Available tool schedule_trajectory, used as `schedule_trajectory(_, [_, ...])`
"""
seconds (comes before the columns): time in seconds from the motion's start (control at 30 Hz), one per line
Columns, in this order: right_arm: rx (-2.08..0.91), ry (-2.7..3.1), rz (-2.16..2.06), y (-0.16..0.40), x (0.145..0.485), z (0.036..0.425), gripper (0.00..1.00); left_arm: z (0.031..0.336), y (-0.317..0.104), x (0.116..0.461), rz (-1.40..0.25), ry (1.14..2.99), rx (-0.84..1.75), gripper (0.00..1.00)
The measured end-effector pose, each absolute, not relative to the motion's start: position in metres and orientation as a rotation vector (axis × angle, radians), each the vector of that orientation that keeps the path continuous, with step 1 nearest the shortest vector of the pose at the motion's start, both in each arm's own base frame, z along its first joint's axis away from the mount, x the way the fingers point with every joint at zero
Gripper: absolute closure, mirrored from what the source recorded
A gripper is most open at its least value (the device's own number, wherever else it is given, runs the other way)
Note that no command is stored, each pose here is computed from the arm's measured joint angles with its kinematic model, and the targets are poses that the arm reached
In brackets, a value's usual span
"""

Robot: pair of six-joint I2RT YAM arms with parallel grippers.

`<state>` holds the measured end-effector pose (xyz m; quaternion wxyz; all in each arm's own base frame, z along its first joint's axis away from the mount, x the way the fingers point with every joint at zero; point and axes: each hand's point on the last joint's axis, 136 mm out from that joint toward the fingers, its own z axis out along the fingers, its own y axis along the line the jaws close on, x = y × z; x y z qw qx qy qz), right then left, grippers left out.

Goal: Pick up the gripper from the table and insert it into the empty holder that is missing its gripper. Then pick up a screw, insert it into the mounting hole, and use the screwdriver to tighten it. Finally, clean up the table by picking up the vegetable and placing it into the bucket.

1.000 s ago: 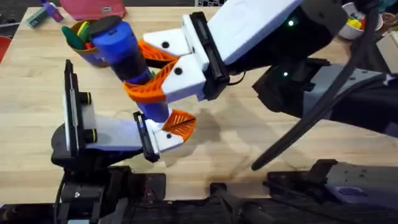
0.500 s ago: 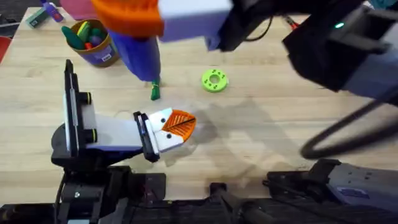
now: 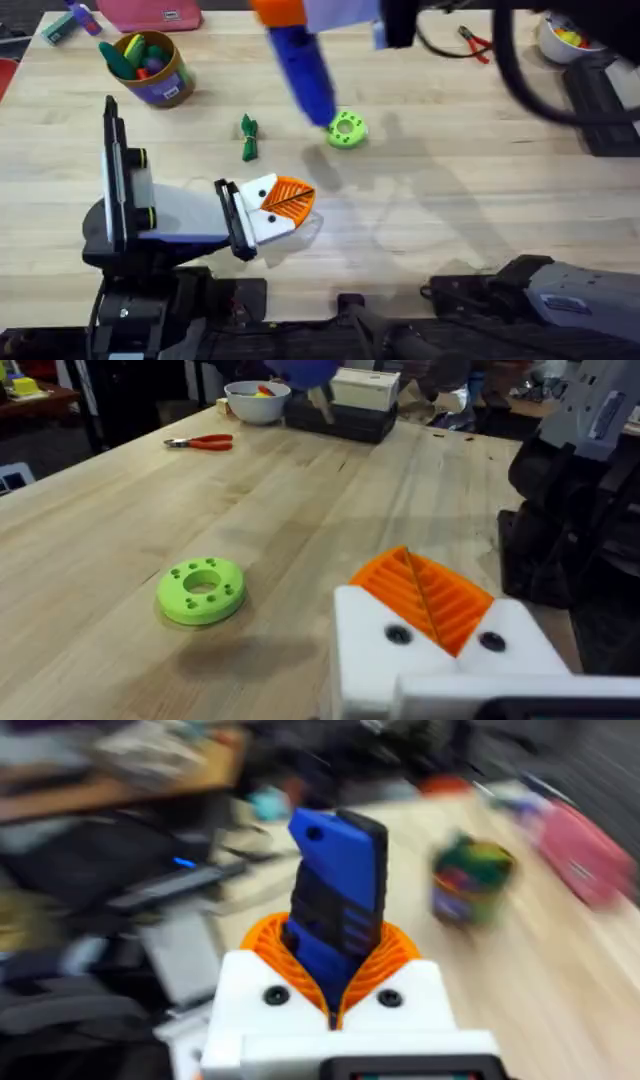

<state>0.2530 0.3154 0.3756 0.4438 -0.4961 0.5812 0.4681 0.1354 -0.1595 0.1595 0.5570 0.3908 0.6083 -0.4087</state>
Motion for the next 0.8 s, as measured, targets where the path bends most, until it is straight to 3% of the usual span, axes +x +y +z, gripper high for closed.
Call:
schedule_trajectory(0.27, [-1.243,1.685,0.619,0.261,0.302,0.342,0.977,0.159,-0.159,0.135,-0.964,1.436,0.922,0.990])
schedule_trajectory(0.6, [-1.556,2.000,0.126,0.180,0.309,0.246,0.977,0.159,-0.160,0.135,-0.965,1.436,0.922,0.990])
schedule_trajectory(0.8, [-1.660,2.164,-0.014,0.149,0.330,0.194,0.977,0.159,-0.159,0.135,-0.965,1.436,0.922,0.990])
